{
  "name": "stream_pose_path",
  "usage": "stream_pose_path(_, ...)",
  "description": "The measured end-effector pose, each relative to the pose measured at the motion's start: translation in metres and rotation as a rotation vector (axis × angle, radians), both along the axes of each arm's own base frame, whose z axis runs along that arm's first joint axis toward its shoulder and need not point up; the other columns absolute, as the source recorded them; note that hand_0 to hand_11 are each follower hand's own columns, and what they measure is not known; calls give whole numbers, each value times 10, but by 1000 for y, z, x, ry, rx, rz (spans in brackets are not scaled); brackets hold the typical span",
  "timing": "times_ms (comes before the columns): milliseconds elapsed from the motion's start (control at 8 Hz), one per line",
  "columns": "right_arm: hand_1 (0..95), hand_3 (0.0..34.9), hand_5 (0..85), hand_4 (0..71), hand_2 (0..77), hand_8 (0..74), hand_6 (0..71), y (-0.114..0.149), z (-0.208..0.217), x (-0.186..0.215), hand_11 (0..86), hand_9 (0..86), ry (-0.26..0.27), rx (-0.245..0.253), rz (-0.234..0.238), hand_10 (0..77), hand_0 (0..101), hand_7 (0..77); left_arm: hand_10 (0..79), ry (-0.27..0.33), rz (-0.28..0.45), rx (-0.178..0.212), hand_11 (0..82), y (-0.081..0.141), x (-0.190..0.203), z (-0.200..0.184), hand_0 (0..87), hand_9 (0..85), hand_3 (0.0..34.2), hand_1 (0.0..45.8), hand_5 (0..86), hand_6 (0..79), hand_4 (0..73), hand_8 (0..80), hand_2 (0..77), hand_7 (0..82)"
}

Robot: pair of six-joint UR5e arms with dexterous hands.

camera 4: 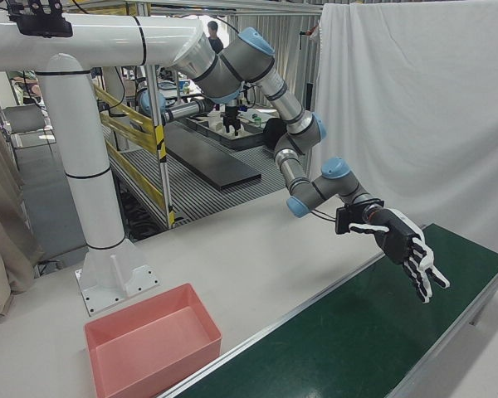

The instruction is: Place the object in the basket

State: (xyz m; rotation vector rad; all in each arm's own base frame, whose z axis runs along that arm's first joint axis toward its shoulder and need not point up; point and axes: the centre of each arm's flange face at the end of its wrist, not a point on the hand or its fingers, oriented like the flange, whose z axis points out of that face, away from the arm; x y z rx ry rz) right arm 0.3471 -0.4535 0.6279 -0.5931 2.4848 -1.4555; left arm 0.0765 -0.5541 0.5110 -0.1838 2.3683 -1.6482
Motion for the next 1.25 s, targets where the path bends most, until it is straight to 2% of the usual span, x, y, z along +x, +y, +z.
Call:
stream_pose_path(250,0,2,0,5,5,0,0,0,0,0,0,0,0,0,0,0,3,5,60,0,0,0,98,0,0,0,525,120,87,93,338,55,33,115,11,38)
stream_pose_path(500,0,2,0,5,5,0,0,0,0,0,0,0,0,0,0,0,3,5,71,1,0,2,114,0,0,0,524,142,104,93,344,65,65,136,11,54)
stream_pose_path(750,0,2,0,5,11,0,0,0,0,0,0,0,0,0,0,0,3,5,71,1,0,2,120,0,0,0,524,125,91,93,344,65,65,136,11,54)
stream_pose_path(1250,0,1,0,5,5,0,0,0,0,0,0,0,0,0,0,0,3,5,71,1,0,2,120,0,0,0,524,136,92,93,344,65,71,136,11,54)
